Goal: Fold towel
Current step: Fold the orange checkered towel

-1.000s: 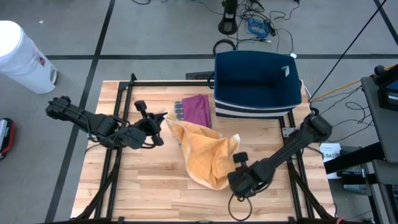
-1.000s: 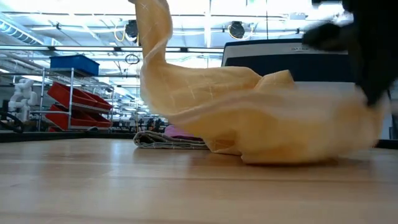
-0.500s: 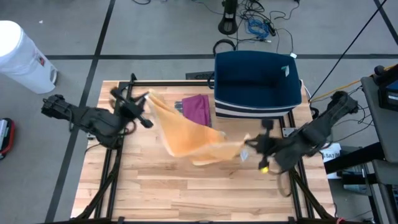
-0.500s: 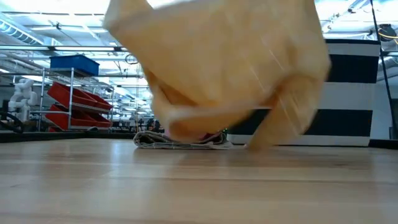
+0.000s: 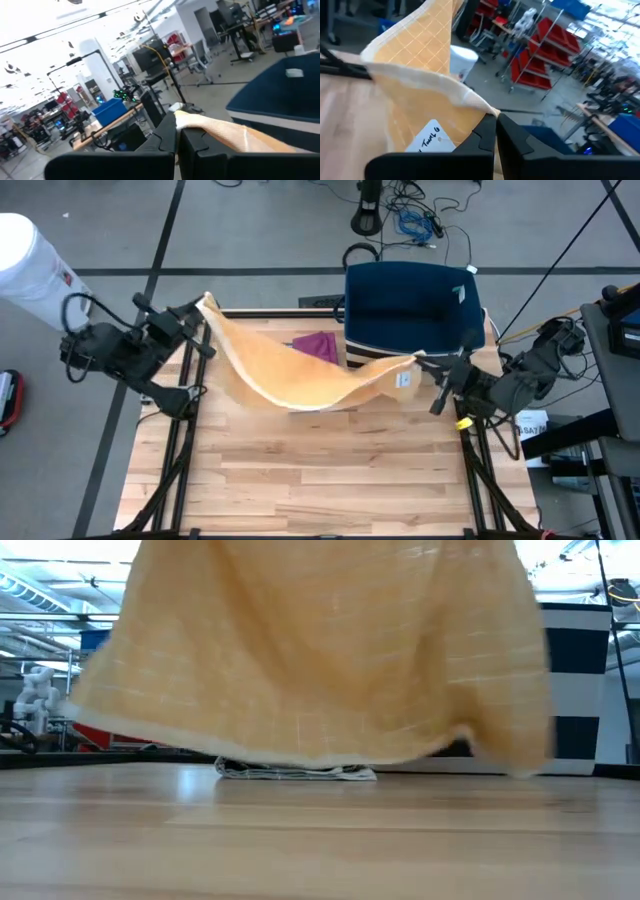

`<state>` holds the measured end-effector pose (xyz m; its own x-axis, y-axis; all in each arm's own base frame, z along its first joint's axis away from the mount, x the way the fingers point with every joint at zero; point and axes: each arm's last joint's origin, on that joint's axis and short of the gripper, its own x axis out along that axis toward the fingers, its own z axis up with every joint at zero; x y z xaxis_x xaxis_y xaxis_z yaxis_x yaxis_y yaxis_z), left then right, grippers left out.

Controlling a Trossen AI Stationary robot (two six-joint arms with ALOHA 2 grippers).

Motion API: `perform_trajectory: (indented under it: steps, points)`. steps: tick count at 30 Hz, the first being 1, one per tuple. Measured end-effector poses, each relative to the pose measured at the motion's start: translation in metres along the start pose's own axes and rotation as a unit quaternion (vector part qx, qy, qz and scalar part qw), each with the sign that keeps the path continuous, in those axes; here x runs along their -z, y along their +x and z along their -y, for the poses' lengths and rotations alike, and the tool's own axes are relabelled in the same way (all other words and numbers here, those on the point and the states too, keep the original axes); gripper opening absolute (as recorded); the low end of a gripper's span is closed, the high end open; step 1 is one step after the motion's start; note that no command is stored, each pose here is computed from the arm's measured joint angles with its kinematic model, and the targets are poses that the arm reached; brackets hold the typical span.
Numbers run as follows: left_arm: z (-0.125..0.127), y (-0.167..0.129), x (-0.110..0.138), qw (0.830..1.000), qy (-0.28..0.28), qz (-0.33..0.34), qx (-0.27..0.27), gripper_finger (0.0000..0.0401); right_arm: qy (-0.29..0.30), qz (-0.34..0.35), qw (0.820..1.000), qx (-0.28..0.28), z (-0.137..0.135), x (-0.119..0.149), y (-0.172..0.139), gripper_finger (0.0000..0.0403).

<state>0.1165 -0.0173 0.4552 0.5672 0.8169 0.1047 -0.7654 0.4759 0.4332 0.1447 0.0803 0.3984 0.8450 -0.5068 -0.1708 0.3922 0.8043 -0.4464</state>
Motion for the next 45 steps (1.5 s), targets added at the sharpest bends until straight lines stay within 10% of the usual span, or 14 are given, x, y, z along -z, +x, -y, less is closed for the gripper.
perform_trajectory:
  steps: [30, 38, 45]
  points:
    - [-0.054, 0.002, 0.002, 0.994, -0.068, 0.053, -0.069, 0.0, -0.058, 0.01, 0.987, 0.15, 0.041, -0.022, -0.015, 0.0]
    - [-0.02, -0.014, 0.03, 0.991, -0.054, 0.027, 0.117, 0.0, -0.049, 0.061, 0.997, -0.018, 0.02, -0.009, -0.024, 0.0]
    - [0.009, -0.033, 0.059, 0.949, -0.077, -0.04, 0.303, 0.0, 0.003, -0.053, 0.972, -0.229, -0.014, 0.02, -0.022, 0.0]
